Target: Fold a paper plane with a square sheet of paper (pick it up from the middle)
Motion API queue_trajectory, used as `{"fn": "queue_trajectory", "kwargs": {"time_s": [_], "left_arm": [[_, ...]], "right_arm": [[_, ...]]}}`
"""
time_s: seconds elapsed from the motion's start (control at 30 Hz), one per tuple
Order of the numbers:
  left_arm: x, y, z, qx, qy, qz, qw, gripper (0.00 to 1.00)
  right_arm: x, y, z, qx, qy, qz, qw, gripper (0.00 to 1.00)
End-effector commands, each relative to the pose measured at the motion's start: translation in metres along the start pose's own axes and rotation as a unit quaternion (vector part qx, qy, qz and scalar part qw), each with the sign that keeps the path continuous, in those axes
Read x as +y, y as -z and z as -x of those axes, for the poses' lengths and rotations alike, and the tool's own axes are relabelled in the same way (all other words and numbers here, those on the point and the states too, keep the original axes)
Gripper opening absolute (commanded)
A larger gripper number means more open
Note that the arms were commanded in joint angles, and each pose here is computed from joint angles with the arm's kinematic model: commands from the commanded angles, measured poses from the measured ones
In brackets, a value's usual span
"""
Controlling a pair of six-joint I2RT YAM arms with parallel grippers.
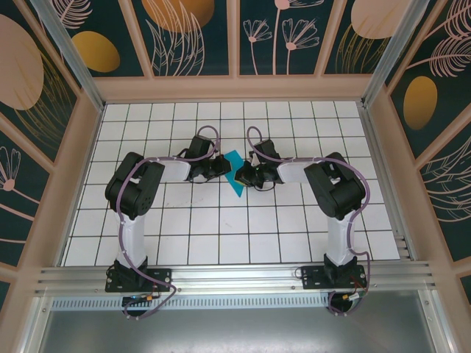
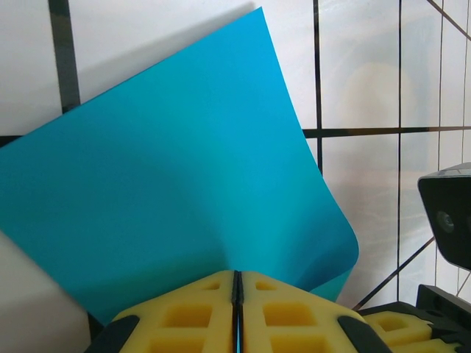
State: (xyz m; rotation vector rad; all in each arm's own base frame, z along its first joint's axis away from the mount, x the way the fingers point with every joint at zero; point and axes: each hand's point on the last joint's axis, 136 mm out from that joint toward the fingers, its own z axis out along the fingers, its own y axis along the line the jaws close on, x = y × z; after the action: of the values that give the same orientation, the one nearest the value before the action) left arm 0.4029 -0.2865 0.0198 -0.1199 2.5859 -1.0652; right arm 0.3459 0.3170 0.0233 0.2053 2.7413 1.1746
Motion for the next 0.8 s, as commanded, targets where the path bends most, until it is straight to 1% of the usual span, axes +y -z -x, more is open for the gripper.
{"fn": "queue_trajectory", "kwargs": {"time_s": [0.0,0.1,0.17,0.23,0.3,0.37,0.47,0.63,0.77], "left_arm": [[-0.013,0.006,0.012,-0.018,-0.022,-0.002,1.0,0.12],[-0.029,0.025,0.025,-0.057,-0.03,-0.014,0.998,0.15],[-0.027,0.033,0.026,-0.073,-0.026,-0.006,0.997,0.15],[-0.017,0.034,0.023,-0.077,-0.019,0.011,0.997,0.14],[-0.006,0.029,0.018,-0.071,-0.009,0.027,0.997,0.13],[0.0,0.02,0.013,-0.057,-0.003,0.027,0.998,0.12],[0.003,0.01,0.011,-0.045,0.002,0.024,0.999,0.12],[0.005,0.003,0.012,-0.036,0.0,0.023,0.999,0.12],[0.01,-0.001,0.009,-0.029,0.002,0.031,0.999,0.12]], "right_arm": [[0.013,0.015,0.003,-0.02,0.023,-0.003,1.0,0.09],[0.013,0.018,0.001,-0.025,0.022,-0.008,0.999,0.09],[0.014,0.019,-0.001,-0.027,0.023,-0.009,0.999,0.09],[0.013,0.02,-0.002,-0.027,0.025,-0.011,0.999,0.09],[0.011,0.02,-0.003,-0.024,0.026,-0.016,0.999,0.09],[0.011,0.018,-0.005,-0.019,0.03,-0.015,0.999,0.09],[0.01,0.015,-0.006,-0.013,0.035,-0.018,0.999,0.09],[0.009,0.011,-0.006,-0.006,0.042,-0.021,0.999,0.1],[0.01,0.009,-0.002,-0.012,0.04,-0.017,0.999,0.1]]}}
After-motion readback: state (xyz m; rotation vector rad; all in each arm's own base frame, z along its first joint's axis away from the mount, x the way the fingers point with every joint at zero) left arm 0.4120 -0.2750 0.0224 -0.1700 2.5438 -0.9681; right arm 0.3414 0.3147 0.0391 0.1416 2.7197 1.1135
